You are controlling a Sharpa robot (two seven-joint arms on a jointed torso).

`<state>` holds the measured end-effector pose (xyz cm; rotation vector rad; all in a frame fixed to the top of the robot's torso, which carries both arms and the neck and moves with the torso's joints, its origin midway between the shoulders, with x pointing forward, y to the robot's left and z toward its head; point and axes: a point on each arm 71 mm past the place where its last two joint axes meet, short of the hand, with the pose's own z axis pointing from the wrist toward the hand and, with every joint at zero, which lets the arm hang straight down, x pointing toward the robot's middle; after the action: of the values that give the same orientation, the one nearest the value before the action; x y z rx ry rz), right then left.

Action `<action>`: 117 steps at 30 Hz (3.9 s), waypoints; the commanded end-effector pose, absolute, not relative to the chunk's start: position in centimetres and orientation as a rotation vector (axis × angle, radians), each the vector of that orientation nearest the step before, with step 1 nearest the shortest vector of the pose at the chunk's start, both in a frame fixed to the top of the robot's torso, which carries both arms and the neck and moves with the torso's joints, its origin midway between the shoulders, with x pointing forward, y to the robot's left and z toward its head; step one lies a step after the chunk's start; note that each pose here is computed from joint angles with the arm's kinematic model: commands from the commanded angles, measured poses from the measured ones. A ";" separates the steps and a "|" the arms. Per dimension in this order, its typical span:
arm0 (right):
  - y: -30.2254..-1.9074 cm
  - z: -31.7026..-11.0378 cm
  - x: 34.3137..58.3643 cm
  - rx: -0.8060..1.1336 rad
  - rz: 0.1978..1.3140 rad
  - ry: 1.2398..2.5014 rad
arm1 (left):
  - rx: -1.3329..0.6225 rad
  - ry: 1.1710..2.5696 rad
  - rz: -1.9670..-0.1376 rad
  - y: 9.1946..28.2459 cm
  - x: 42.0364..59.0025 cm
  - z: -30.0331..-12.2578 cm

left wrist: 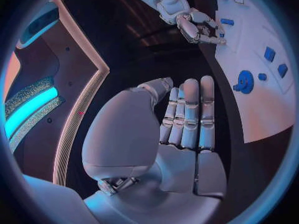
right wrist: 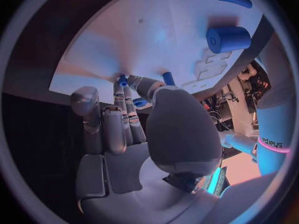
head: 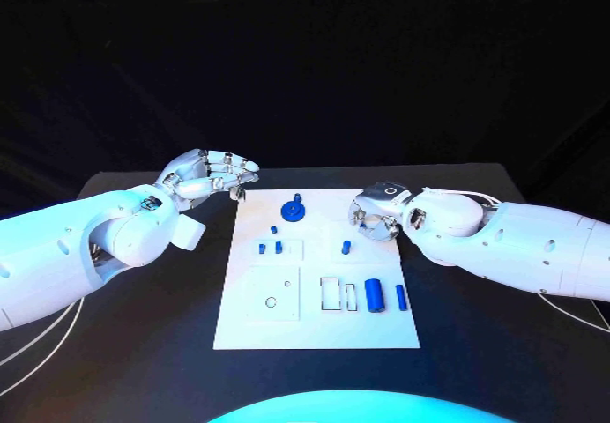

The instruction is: Assemble the parts on the task board

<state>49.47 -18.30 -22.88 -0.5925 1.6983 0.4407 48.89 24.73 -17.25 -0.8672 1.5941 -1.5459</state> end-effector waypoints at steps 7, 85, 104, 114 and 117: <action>-19.1 -23.8 49.5 -0.589 0.384 1.744 | -0.857 1.592 -1.556 24.6 48.9 -17.1; -19.7 -22.1 49.5 -0.405 0.503 1.664 | -0.857 1.609 -1.550 24.7 48.9 -17.3; -18.6 -19.5 47.7 -0.348 0.684 1.567 | -0.855 1.608 -1.553 24.6 49.0 -17.3; -13.8 -19.1 44.8 -0.426 0.812 1.554 | -0.852 1.609 -1.562 24.2 49.0 -17.3; -12.2 -19.3 44.1 -0.464 0.832 1.570 | -0.851 1.610 -1.565 24.0 49.0 -17.3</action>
<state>44.43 -12.75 -19.11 -0.4219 1.5604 0.8363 49.03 24.34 -17.41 -0.8629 1.6092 -1.5442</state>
